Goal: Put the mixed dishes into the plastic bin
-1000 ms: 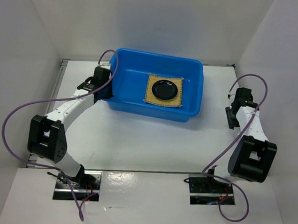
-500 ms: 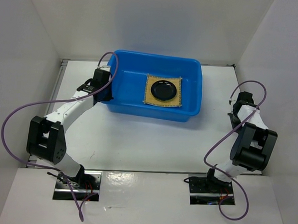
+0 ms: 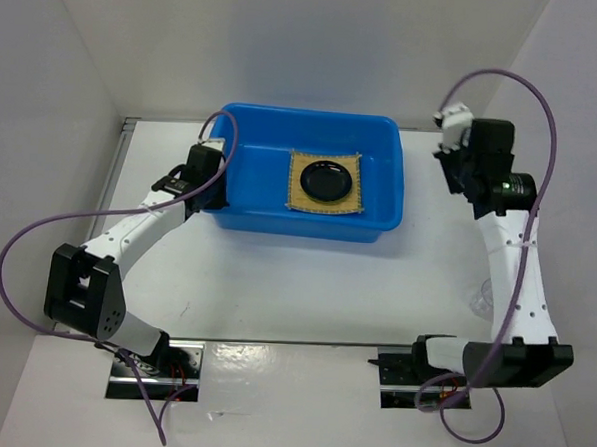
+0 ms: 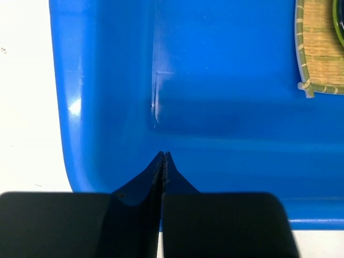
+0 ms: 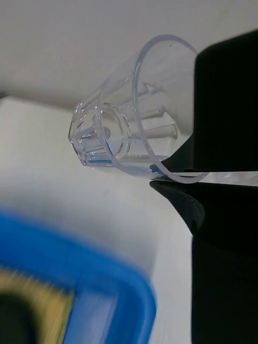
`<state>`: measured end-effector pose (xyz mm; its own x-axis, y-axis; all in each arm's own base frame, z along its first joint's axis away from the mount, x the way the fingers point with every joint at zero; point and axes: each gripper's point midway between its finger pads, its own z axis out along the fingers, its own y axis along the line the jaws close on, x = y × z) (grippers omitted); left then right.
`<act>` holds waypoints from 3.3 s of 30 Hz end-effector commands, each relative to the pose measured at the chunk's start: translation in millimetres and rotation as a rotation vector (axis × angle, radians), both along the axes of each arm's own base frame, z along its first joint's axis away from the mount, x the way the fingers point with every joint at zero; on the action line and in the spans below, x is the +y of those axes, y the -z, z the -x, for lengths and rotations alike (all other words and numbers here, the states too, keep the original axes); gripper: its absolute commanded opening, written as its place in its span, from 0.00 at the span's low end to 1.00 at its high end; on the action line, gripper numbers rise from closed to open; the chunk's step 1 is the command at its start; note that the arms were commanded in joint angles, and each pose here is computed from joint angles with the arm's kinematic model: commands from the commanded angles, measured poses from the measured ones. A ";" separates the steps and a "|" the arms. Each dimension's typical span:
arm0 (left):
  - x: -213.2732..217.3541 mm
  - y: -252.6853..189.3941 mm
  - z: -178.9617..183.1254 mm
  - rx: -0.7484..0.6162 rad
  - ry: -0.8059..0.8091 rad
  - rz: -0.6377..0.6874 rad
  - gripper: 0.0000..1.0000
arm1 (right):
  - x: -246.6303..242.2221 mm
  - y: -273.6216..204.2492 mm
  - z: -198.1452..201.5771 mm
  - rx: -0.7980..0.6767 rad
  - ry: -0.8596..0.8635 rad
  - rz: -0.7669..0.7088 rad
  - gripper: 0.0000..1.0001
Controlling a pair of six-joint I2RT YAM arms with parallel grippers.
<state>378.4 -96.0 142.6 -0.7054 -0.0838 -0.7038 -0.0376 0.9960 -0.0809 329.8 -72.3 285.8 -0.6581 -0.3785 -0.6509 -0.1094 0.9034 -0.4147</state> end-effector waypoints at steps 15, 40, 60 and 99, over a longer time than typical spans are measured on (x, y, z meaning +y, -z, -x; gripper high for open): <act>-12.4 10.6 7.0 0.050 0.048 0.023 0.05 | 335.7 -33.3 -82.0 0.004 -0.772 -0.253 0.00; -5.6 -13.7 6.1 -0.032 -0.002 0.034 0.05 | 491.3 188.5 -111.1 0.289 -0.965 -0.110 0.01; -3.2 -25.9 2.2 -0.066 -0.016 0.031 0.06 | 422.5 -70.8 -102.1 -0.369 -0.625 -0.010 0.99; 20.5 -94.4 20.9 -0.298 -0.106 0.057 0.94 | -98.0 163.5 160.8 0.460 0.339 -0.053 0.72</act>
<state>354.6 -79.7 226.0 -0.5018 -0.1795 -0.8462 -0.0906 0.9838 -0.1550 159.0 -168.7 130.9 -0.9631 -0.0298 -0.2675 0.0740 0.9262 -0.3696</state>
